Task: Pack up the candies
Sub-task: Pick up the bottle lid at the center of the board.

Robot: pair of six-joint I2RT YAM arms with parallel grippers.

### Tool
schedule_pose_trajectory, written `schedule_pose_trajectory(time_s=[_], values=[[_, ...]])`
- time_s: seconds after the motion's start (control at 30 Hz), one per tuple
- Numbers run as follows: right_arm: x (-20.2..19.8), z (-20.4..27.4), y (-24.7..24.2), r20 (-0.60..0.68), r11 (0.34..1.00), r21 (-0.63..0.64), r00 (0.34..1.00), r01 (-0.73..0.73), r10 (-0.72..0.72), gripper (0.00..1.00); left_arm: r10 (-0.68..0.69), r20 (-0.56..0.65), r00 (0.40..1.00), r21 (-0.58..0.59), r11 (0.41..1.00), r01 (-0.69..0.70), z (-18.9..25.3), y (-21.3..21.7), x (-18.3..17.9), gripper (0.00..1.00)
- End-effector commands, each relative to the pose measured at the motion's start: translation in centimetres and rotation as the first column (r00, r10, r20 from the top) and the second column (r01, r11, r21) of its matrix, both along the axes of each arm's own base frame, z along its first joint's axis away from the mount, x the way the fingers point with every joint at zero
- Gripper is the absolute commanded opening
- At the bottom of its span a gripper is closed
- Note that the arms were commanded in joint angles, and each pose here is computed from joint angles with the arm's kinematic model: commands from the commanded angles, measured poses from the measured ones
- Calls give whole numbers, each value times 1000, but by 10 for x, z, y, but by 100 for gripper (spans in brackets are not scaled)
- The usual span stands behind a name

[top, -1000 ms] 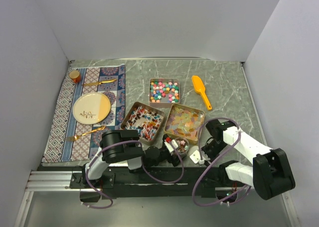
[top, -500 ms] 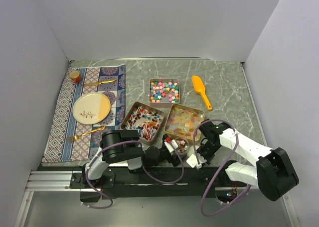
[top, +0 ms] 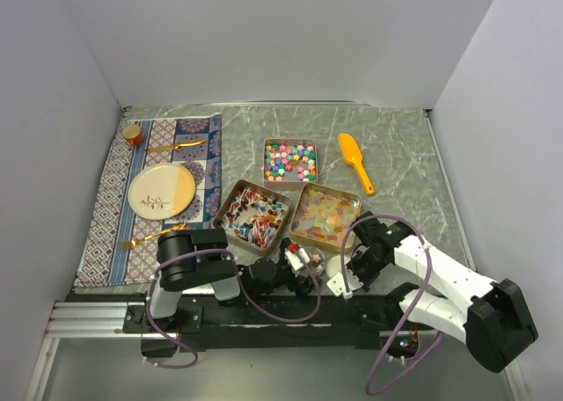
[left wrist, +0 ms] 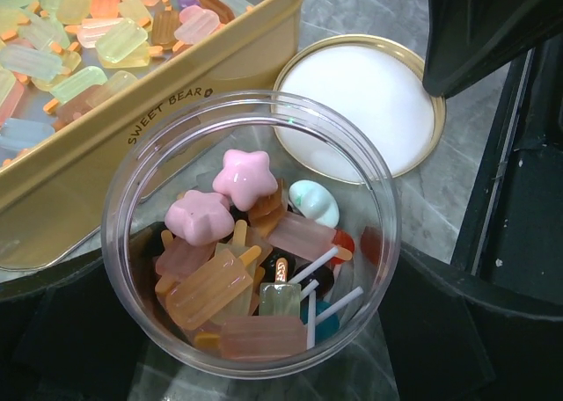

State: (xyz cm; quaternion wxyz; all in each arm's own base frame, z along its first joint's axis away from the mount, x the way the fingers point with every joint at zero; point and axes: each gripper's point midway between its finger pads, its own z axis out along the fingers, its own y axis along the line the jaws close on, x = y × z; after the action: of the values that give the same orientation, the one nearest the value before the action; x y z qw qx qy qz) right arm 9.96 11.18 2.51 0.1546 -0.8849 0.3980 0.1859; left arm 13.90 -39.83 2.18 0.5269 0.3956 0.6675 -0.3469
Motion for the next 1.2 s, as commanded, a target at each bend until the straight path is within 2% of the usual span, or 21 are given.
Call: schedule_pose_trajectory(time_s=[0.0, 0.03, 0.27, 0.33, 0.37, 0.5, 0.57, 0.63, 0.67, 0.7, 0.8, 0.83, 0.9, 0.93, 0.97, 1.0, 1.03, 1.07, 1.1, 1.13, 1.17], values=[[3, 4, 3, 38, 1000, 12, 999, 14, -14, 0, -44, -43, 998, 97, 994, 48, -20, 6, -12, 99], [4, 3, 2, 41, 1000, 3, 999, 14, -15, 0, -46, -39, 998, 100, 994, 50, -19, 7, -12, 97], [13, 24, -4, 67, 998, -33, 996, 56, -54, 0, -7, -22, 1000, 153, 988, 11, -10, 27, -9, 97], [9, 31, -7, 66, 998, -36, 997, 54, -51, 0, -24, -11, 1000, 146, 989, 25, 4, 28, -10, 97], [9, 37, -6, 77, 999, -31, 996, 43, -41, 0, -34, -20, 999, 185, 982, 37, -1, 35, -13, 97], [2, 49, -15, 84, 997, -49, 995, 57, -53, 0, -129, -33, 991, 154, 979, 133, 24, 36, -30, 97], [6, 62, -18, 99, 992, -52, 989, 118, -112, 0, -123, -46, 991, 185, 974, 130, 27, 39, -30, 97], [15, 84, -14, 122, 981, -15, 975, 191, -188, 0, -103, -14, 995, 147, 984, 104, 54, 36, -24, 97], [19, 93, -14, 120, 972, 3, 965, 236, -235, 0, -105, -7, 995, 176, 979, 104, 55, 41, -22, 97], [22, 102, -8, 98, 962, 34, 957, 271, -273, 0, -92, 21, 996, 131, 987, 88, 79, 41, -17, 97], [42, 145, 16, 27, 888, 150, 896, 435, -443, 0, -33, 51, 998, 89, 996, 28, 119, 51, 2, 97], [50, 169, 25, -18, 832, 201, 851, 517, -524, 0, 2, 65, 998, 54, 999, -5, 142, 50, 12, 97], [63, 190, 39, -96, 769, 250, 806, 588, -584, 0, 111, 49, 993, 1, 994, -111, 170, 63, 43, 97], [65, 209, 49, -176, 708, 281, 760, 648, -626, 0, 164, -18, 986, -43, 985, -165, 193, 64, 56, 97], [74, 222, 57, -203, 670, 323, 740, 668, -641, 0, 207, -72, 976, -63, 975, -212, 203, 70, 71, 97], [77, 232, 62, -236, 635, 348, 720, 690, -653, 0, 303, -124, 945, -120, 940, -318, 231, 85, 108, 97], [78, 243, 69, -313, 574, 351, 670, 740, -673, 0, 299, -270, 915, -135, 930, -343, 231, 88, 112, 97], [88, 260, 76, -332, 523, 420, 662, 742, -672, 0, 307, -327, 894, -157, 915, -372, 239, 93, 124, 97], [89, 269, 81, -406, 460, 410, 609, 788, -682, 0, 341, -374, 862, -190, 882, -432, 255, 105, 150, 97], [92, 277, 83, -441, 414, 423, 582, 806, -683, 0, 335, -477, 813, -211, 854, -476, 258, 108, 157, 97], [103, 298, 87, -453, 350, 498, 581, 794, -676, 0, 287, -539, 792, -214, 863, -459, 256, 103, 161, 97]])
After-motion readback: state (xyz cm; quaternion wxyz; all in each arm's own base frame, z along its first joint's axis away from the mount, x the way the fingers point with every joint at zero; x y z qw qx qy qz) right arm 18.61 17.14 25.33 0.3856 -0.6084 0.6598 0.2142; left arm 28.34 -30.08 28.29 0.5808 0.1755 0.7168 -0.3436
